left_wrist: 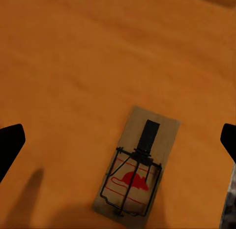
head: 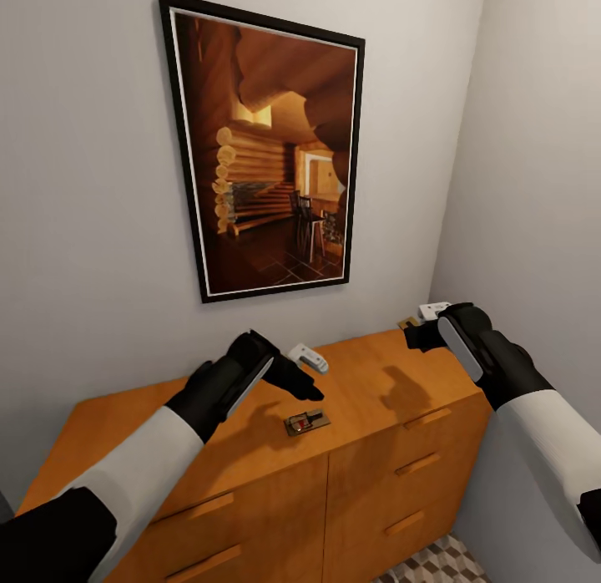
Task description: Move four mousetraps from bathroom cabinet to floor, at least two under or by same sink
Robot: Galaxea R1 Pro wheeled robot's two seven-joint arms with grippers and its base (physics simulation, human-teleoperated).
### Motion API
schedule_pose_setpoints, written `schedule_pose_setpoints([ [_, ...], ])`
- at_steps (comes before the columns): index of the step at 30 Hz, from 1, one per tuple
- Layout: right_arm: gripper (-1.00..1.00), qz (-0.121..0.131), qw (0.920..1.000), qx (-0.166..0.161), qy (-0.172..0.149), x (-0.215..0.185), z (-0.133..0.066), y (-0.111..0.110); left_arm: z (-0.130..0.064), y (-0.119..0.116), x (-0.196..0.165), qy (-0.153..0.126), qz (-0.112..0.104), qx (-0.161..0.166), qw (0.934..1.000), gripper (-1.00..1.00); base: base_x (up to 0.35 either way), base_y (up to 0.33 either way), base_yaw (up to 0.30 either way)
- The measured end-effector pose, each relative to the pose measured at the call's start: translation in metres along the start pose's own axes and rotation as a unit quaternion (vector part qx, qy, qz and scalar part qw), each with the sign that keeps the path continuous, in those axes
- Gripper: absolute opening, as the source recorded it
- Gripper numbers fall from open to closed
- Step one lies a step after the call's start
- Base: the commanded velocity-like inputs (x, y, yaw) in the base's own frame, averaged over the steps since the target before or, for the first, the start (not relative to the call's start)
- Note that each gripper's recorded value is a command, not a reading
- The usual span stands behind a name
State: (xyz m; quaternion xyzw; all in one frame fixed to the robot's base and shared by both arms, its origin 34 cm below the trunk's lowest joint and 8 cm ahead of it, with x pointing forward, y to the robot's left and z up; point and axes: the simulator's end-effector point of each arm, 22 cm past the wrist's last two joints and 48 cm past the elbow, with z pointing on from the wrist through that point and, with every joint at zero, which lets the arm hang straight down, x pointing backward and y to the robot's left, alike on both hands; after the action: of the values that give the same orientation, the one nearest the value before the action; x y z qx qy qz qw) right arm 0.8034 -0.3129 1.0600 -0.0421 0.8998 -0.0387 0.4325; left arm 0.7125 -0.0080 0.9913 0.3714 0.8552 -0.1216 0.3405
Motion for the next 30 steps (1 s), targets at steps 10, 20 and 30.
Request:
schedule_pose_setpoints([
  [10, -1.00, 0.001, 1.0000, 0.000, 0.000, 0.000, 0.000, 0.000, 0.020, -0.008, 0.019, 0.034, -0.013, 0.008, 0.9993, 1.00, 0.000, 0.000, 0.000],
  [20, -1.00, 0.001, 1.0000, 0.000, 0.000, 0.000, 0.000, 0.000, 0.026, -0.005, 0.027, 0.051, -0.004, -0.008, 0.9987, 1.00, 0.000, 0.000, 0.000],
  [30, -1.00, 0.001, 1.0000, 0.000, 0.000, 0.000, 0.000, 0.000, 0.033, -0.002, 0.034, 0.053, -0.003, -0.008, 0.9985, 1.00, 0.000, 0.000, 0.000],
])
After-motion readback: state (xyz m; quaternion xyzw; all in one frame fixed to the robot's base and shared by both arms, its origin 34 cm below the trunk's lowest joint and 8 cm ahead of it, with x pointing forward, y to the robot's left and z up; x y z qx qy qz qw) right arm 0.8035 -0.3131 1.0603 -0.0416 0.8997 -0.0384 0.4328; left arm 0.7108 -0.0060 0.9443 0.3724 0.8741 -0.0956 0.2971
